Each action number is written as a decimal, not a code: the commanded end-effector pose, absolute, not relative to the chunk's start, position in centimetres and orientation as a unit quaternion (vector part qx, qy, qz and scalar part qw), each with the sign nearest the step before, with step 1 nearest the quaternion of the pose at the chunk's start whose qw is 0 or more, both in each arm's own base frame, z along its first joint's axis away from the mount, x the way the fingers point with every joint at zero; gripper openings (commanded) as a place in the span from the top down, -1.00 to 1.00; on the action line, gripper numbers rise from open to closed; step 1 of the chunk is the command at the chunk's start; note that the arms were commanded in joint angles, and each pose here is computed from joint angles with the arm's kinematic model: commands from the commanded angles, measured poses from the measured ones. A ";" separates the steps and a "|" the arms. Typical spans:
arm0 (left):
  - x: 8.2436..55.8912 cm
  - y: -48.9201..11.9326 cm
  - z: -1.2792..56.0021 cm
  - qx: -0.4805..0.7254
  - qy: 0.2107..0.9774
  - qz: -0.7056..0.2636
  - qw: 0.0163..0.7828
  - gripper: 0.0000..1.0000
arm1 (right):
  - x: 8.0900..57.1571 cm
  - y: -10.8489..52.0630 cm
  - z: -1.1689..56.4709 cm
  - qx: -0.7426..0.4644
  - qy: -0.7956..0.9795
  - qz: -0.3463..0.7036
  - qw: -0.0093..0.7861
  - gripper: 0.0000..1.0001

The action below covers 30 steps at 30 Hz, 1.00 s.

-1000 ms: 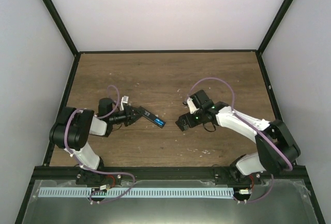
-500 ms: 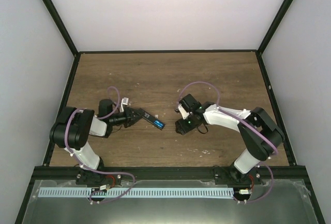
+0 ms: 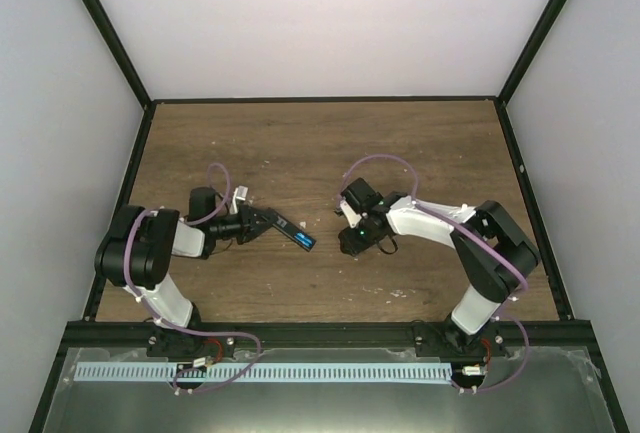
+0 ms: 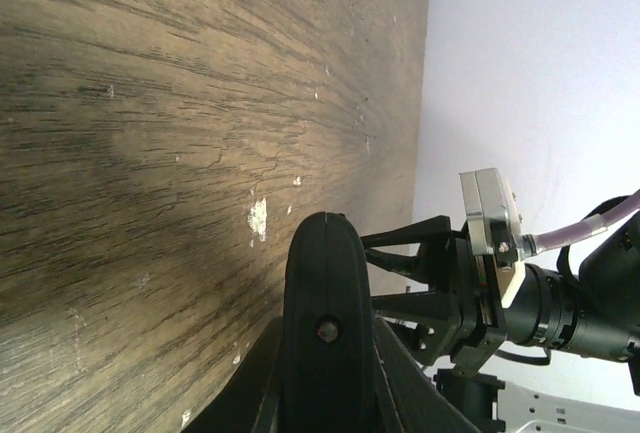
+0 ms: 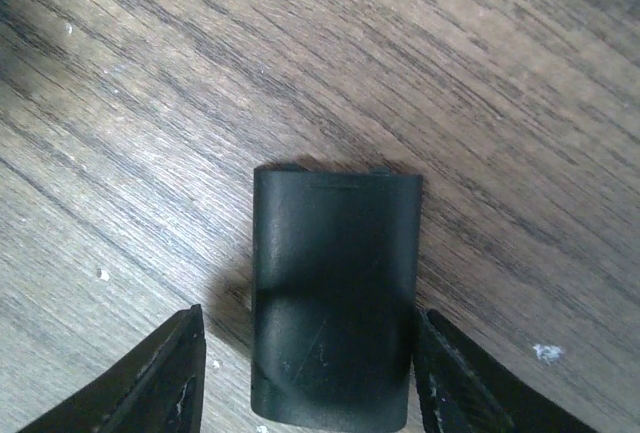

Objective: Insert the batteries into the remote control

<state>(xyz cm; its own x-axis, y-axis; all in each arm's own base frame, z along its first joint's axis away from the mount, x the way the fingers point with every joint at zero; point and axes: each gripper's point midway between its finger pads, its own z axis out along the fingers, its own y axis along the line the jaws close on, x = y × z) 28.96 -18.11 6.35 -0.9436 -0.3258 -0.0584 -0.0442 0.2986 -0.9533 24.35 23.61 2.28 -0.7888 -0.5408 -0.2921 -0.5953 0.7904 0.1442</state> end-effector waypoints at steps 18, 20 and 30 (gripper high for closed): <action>28.8 -18.1 6.4 -0.065 0.805 -0.580 0.107 1.00 | 24.7 22.9 2.4 -0.326 0.935 0.074 0.115 0.21; 28.8 -18.1 6.4 -0.065 0.804 -0.582 0.106 1.00 | 24.6 22.9 2.3 -0.329 0.935 0.067 0.113 0.21; 28.8 -18.1 6.5 -0.063 0.803 -0.583 0.107 1.00 | 24.0 22.9 1.5 -0.343 0.933 0.044 0.099 0.25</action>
<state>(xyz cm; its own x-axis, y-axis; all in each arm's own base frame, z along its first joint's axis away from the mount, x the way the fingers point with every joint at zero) 28.61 -18.04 6.07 -0.9666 -0.2458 -0.0732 -0.0115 0.3266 -0.9451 24.28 22.99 1.94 -0.7529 -0.6103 -0.2462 -0.6365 0.7704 0.0367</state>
